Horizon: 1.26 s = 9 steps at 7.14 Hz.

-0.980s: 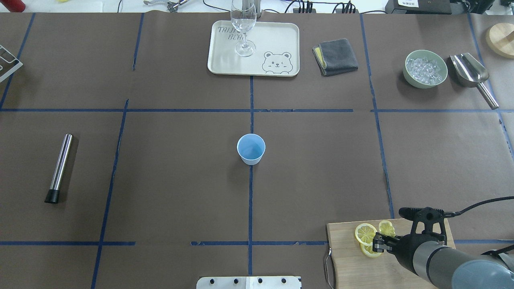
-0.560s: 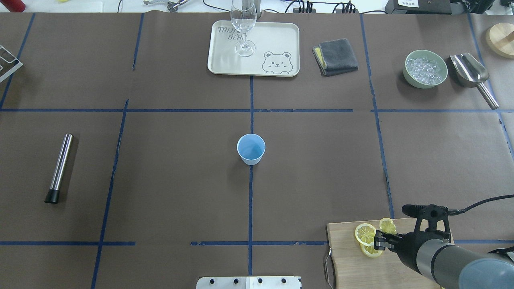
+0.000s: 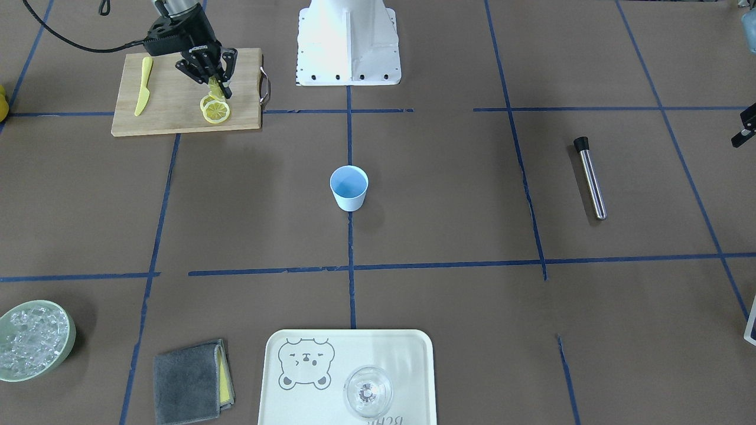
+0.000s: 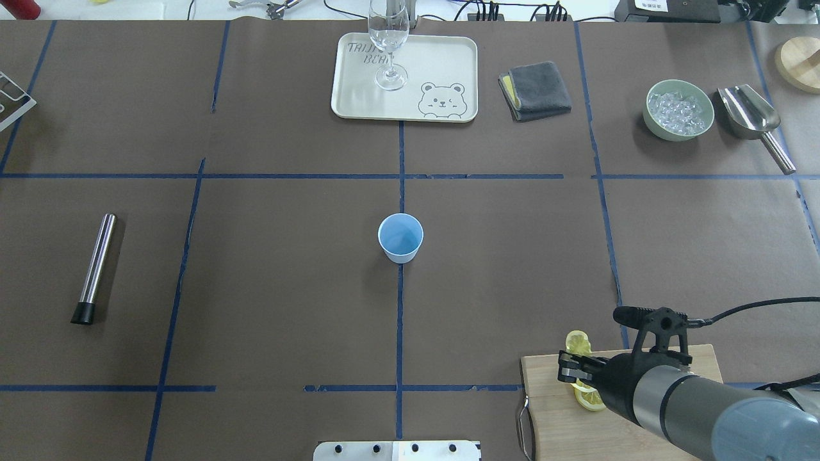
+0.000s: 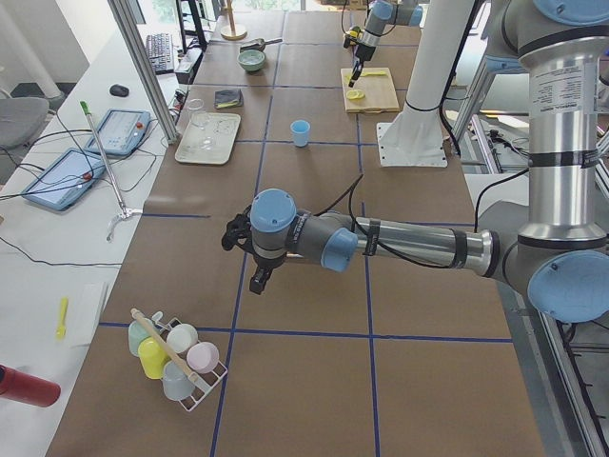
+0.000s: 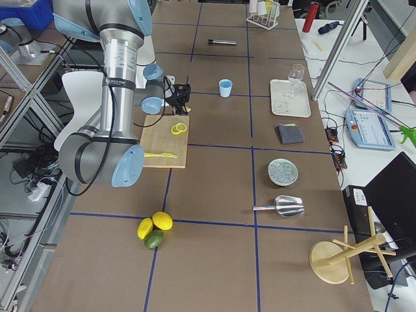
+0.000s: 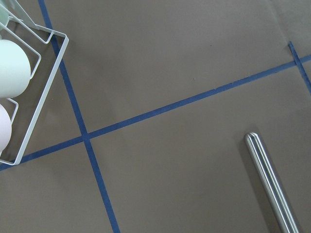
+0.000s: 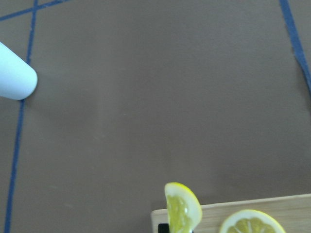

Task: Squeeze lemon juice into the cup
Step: 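Carry the lemon slice with the right gripper over the blue cup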

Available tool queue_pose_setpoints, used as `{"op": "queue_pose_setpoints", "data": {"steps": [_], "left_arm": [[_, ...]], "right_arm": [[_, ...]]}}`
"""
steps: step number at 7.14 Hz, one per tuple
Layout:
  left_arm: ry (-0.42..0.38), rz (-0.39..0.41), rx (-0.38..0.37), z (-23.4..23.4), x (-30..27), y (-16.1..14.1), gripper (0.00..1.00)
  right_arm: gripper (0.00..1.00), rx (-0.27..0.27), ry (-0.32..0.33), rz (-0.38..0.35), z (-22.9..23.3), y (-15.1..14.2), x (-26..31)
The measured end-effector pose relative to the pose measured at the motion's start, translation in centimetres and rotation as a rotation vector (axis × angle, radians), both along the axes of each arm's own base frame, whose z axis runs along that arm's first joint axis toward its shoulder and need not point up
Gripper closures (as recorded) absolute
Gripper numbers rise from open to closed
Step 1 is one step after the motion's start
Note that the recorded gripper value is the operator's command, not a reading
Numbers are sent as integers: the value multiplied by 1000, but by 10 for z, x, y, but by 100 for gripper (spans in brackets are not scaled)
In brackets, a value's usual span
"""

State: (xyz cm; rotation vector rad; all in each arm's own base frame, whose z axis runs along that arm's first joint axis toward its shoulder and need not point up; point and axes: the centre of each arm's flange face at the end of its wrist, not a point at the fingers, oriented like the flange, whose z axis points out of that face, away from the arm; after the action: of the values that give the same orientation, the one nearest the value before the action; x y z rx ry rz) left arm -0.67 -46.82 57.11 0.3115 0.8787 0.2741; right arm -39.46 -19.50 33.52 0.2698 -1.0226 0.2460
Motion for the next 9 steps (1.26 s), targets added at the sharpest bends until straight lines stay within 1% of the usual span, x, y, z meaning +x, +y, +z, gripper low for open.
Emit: {"op": "queue_pose_setpoints", "data": {"steps": [1, 3, 4, 6, 7, 9], "left_arm": [[1, 0, 10, -1, 0, 0, 0], [2, 0, 16, -2, 0, 0, 0], [2, -1, 17, -2, 0, 0, 0], [2, -1, 17, -1, -1, 0, 0], [2, -1, 18, -2, -1, 0, 0], [2, -1, 18, -2, -1, 0, 0]], "right_arm": [[100, -15, -12, 11, -37, -15, -18], [100, -44, 2, 35, -123, -49, -68], [100, -58, 6, 46, -152, -67, -88], [100, -96, 20, 59, -189, -112, -135], [100, -107, 35, 67, -201, -132, -157], [100, -121, 63, 80, -209, -159, -181]]}}
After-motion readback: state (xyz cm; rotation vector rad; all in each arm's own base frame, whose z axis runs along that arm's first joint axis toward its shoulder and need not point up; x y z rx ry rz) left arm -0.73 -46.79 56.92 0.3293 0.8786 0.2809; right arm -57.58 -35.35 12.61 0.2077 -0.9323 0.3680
